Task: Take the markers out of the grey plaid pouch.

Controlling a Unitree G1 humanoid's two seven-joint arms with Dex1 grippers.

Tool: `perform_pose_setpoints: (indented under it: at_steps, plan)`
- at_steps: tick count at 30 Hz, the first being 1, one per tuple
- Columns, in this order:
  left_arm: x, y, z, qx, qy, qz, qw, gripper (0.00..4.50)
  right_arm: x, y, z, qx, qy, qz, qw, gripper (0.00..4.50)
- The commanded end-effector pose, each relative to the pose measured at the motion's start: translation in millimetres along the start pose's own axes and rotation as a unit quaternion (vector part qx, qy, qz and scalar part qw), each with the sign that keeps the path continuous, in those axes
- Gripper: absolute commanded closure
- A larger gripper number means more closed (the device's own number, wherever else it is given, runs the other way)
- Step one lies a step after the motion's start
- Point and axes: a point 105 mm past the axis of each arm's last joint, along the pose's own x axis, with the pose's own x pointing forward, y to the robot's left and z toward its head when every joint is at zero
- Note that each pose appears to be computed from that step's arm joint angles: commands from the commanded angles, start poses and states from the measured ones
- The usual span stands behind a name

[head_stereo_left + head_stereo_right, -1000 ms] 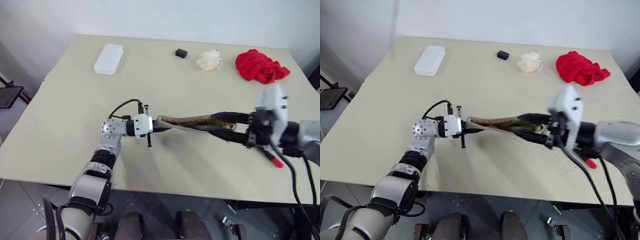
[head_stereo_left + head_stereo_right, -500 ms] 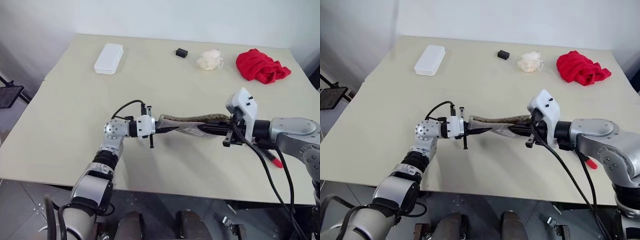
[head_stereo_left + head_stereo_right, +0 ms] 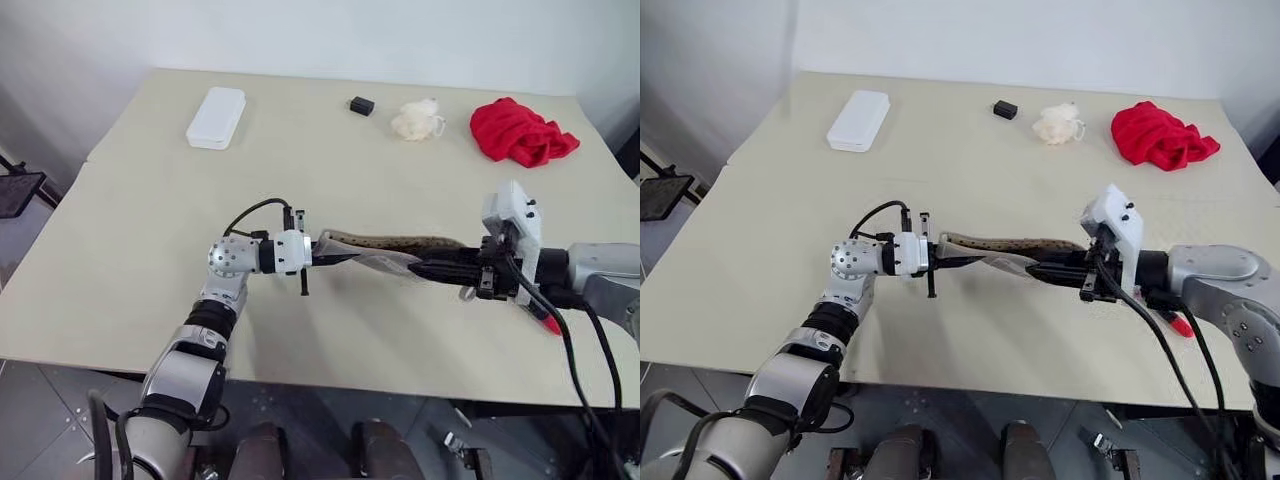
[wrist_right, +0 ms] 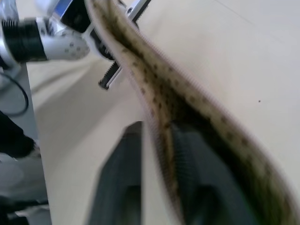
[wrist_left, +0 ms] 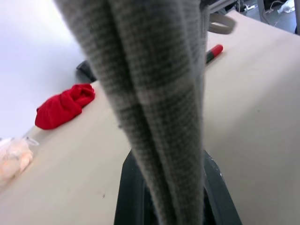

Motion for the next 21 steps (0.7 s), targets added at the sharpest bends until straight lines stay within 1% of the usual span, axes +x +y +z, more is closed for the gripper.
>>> perform_pose_setpoints:
  at_steps: [1,3,5,9,14,17,21]
  plan:
    - [0.0,5.0,5.2,0.012,-0.007,0.007,1.0,4.5,-7.5,5.8,12.4,-0.043,-0.026,0.015,0.999,2.11]
    - [-0.6,5.4,5.0,0.012,-0.006,0.007,1.0,4.5,-12.4,7.5,15.1,-0.029,-0.035,0.027,0.999,2.11]
    - [-0.7,5.3,5.0,0.012,-0.006,0.007,1.0,4.5,-15.9,2.5,19.1,-0.023,-0.043,0.017,0.999,2.11]
    - [-0.4,4.7,4.9,0.012,-0.006,0.006,1.0,4.5,-23.0,-7.0,35.7,0.01,-0.084,0.006,0.996,2.11]
    - [1.1,4.6,5.3,0.011,-0.009,0.007,1.0,4.5,-19.2,-21.2,26.4,0.005,-0.046,-0.037,0.998,2.11]
    - [1.2,4.9,5.3,0.012,-0.009,0.008,1.0,4.5,-15.2,-18.9,22.9,-0.02,-0.035,-0.034,0.999,2.6]
    - [0.5,4.7,4.9,0.012,-0.008,0.008,1.0,4.5,-13.2,-15.6,21.3,-0.037,-0.03,-0.027,0.998,3.88]
